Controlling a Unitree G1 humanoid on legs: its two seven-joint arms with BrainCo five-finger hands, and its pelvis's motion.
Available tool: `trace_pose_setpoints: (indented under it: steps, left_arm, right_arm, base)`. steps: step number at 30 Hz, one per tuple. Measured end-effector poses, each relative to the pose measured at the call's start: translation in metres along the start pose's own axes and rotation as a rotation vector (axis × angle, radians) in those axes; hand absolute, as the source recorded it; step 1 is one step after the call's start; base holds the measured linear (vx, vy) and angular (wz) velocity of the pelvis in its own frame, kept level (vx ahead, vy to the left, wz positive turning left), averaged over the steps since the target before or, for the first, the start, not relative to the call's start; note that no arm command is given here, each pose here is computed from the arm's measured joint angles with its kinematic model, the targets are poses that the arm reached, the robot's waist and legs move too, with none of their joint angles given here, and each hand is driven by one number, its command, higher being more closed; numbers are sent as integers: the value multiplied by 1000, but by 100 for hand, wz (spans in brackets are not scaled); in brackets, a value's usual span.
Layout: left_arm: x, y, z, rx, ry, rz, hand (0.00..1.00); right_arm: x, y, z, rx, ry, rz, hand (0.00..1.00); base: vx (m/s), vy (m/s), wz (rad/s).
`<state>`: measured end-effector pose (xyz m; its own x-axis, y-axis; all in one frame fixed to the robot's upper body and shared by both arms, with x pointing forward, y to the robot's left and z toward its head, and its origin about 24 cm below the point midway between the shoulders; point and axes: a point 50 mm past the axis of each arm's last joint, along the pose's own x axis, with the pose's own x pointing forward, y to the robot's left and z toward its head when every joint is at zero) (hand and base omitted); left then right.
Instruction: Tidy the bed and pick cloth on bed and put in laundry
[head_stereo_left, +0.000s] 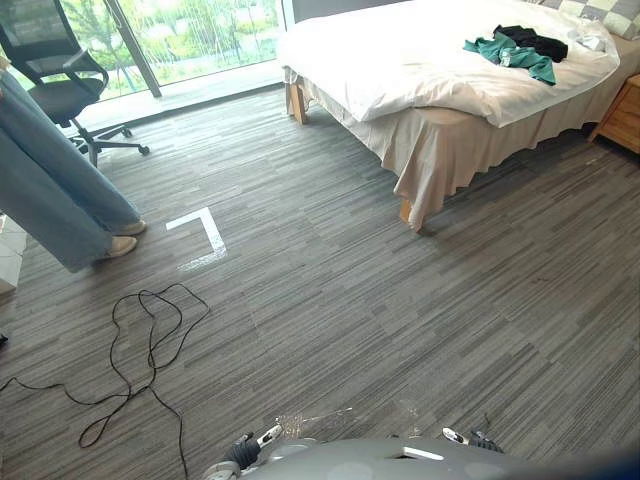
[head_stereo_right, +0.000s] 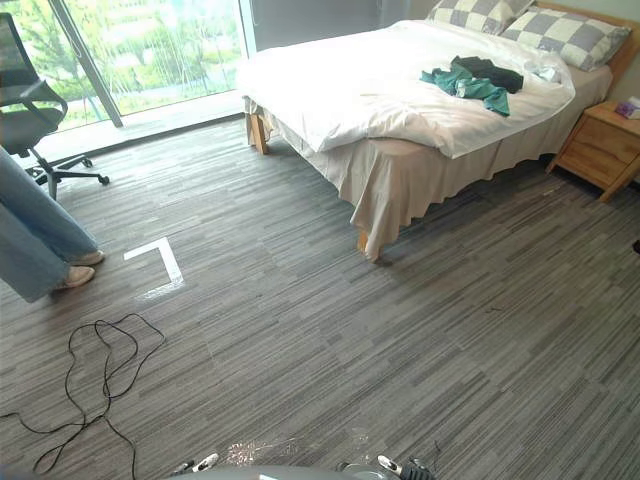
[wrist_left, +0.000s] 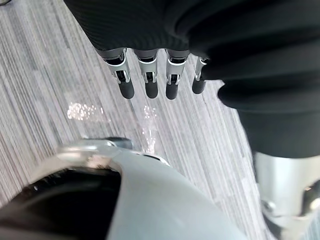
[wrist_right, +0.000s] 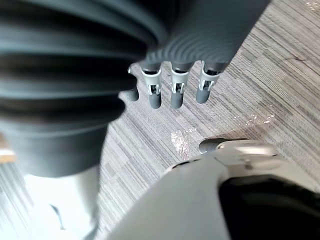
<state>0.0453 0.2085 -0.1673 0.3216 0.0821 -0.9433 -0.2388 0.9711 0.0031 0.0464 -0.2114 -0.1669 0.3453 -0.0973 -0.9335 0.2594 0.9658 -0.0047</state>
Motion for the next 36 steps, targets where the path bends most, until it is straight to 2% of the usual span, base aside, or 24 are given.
trace_pose_setpoints:
  steps: [7,27,36]
  left_arm:
    - [1,0,7,42,-4,-16,0]
    - [2,1,10,44,3,11,0]
    - [5,1,28,102,-31,5,0]
  right_arm:
    - [3,7,11,14,-29,17,0]
    - [3,9,12,30,-49,6,0]
    - [4,11,25,149,-115,-55,0]
  base:
    - [44,3,-5]
    - [-17,-17,-3]
    - [-19,-21,-15]
